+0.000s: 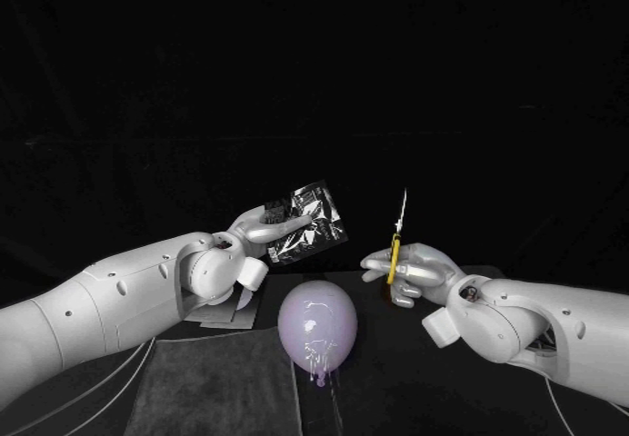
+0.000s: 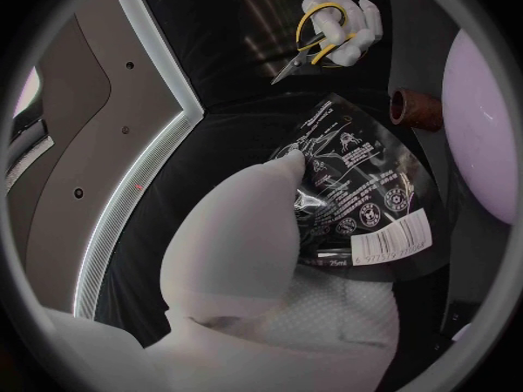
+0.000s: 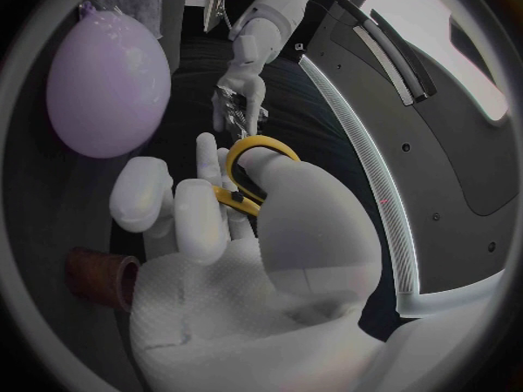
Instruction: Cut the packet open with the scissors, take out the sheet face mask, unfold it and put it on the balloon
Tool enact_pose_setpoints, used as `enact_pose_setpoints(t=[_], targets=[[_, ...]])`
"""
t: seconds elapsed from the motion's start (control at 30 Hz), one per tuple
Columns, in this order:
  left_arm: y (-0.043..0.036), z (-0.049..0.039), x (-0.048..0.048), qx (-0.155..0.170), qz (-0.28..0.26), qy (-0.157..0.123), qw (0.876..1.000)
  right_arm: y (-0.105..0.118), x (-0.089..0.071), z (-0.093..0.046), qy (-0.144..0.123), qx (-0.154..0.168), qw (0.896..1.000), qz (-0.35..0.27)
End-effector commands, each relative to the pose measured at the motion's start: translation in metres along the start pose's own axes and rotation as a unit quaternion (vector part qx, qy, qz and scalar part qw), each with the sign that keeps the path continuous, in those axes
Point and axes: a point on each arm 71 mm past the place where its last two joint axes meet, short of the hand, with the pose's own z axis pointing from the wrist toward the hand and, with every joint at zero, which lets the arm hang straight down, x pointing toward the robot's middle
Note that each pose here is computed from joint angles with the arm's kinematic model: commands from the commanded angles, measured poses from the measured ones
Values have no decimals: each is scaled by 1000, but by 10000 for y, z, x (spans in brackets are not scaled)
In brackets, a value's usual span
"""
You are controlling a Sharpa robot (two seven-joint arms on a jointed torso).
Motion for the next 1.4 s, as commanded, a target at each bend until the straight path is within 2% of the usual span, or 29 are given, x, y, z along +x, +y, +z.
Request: enact_pose_setpoints(t=[0.03, 0.2, 0.33, 0.63, 1.0, 1.1, 1.27, 1.4], targets=[[5, 42, 93, -24, 17, 33, 999, -116, 108, -111, 47, 30, 998, 29], [0, 64, 138, -28, 20, 39, 999, -235, 172, -245, 57, 49, 995, 71], [-2, 64, 145, -30, 21, 39, 999, -295, 179, -318, 59, 65, 993, 79], [3, 56, 154, -34, 22, 41, 998, -405, 135, -423, 55, 120, 990, 44], [24, 44, 162, -41, 22, 45, 998, -456, 100, -447, 38, 149, 988, 0], [33, 39, 165, -47, 23, 48, 997, -460, 121, -445, 51, 151, 987, -1], [64, 32, 179, -68, 33, 59, 995, -441, 209, -462, 90, 146, 985, -6], [84, 37, 187, -80, 38, 63, 994, -415, 227, -479, 95, 137, 986, -13]])
